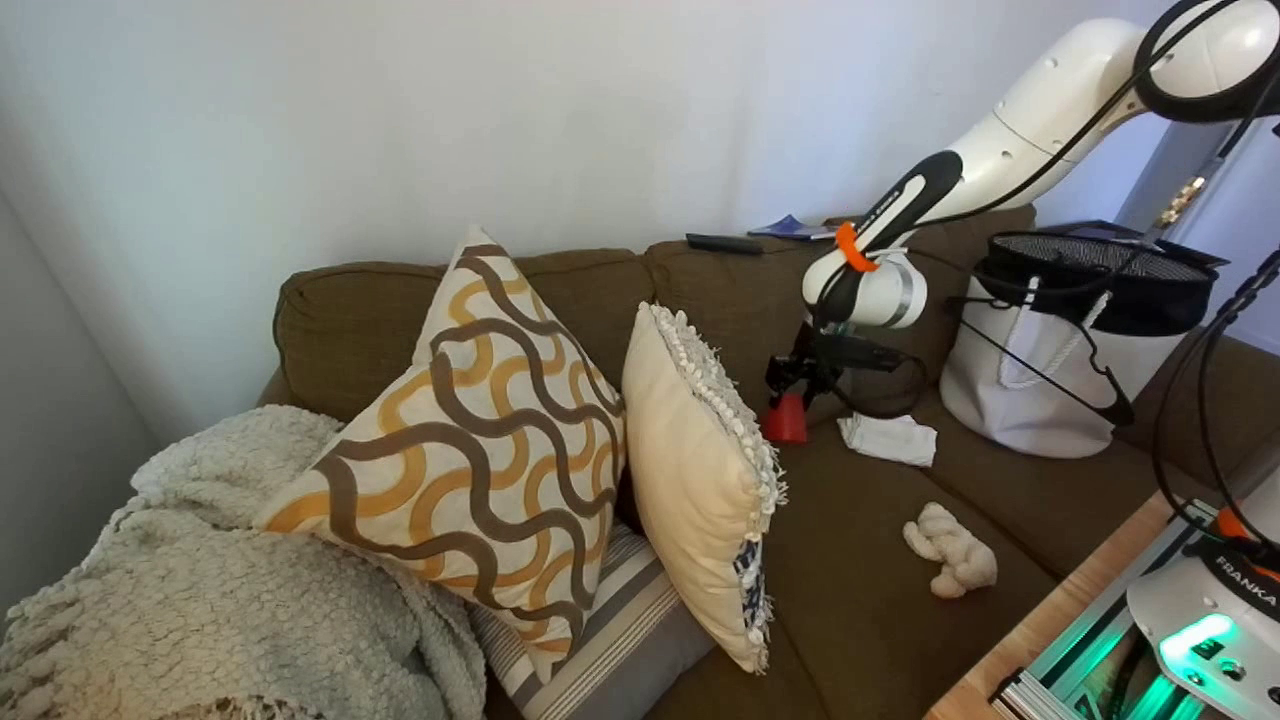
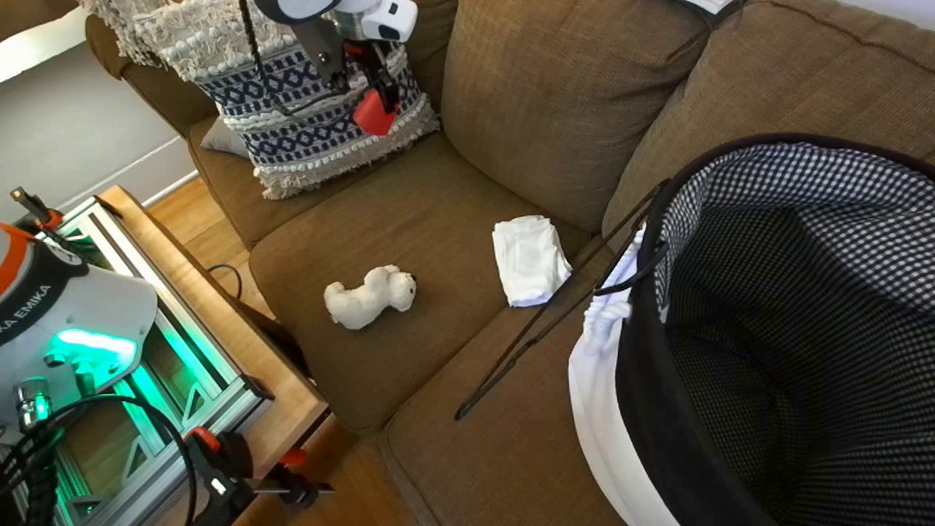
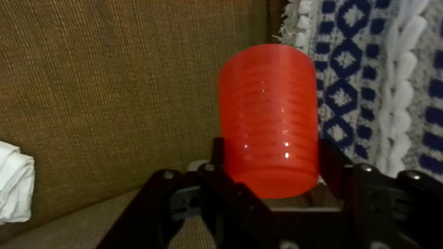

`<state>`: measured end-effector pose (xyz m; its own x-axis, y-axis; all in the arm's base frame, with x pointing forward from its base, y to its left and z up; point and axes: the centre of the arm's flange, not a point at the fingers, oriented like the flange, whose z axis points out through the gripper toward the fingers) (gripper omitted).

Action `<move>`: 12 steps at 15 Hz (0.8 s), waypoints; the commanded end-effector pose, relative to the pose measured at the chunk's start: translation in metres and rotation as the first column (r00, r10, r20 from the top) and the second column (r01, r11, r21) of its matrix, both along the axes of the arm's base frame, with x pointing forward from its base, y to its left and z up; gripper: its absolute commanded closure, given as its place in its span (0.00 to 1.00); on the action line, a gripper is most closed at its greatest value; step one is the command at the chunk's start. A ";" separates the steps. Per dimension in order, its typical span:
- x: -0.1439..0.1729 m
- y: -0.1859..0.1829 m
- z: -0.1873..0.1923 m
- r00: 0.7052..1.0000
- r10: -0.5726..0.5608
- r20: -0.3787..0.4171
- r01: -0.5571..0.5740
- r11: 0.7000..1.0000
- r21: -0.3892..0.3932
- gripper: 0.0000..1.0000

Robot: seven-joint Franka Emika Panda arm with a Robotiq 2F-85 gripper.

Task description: Pick up the red cup and put it on the middle cushion on the seat of the couch

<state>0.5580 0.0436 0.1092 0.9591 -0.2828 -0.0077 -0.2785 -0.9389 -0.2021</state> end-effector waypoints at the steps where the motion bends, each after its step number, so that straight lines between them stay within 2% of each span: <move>1: -0.050 0.014 -0.043 0.990 -0.085 0.116 0.101 0.986 -0.136 0.58; 4: -0.044 0.011 -0.051 0.961 -0.100 0.257 0.163 0.957 -0.238 0.58; 6: -0.029 0.012 -0.069 0.947 -0.094 0.307 0.179 0.949 -0.259 0.58; 8: -0.017 0.012 -0.087 0.944 -0.085 0.319 0.185 0.937 -0.297 0.58; 12: 0.010 0.003 -0.115 0.944 -0.079 0.321 0.179 0.938 -0.296 0.58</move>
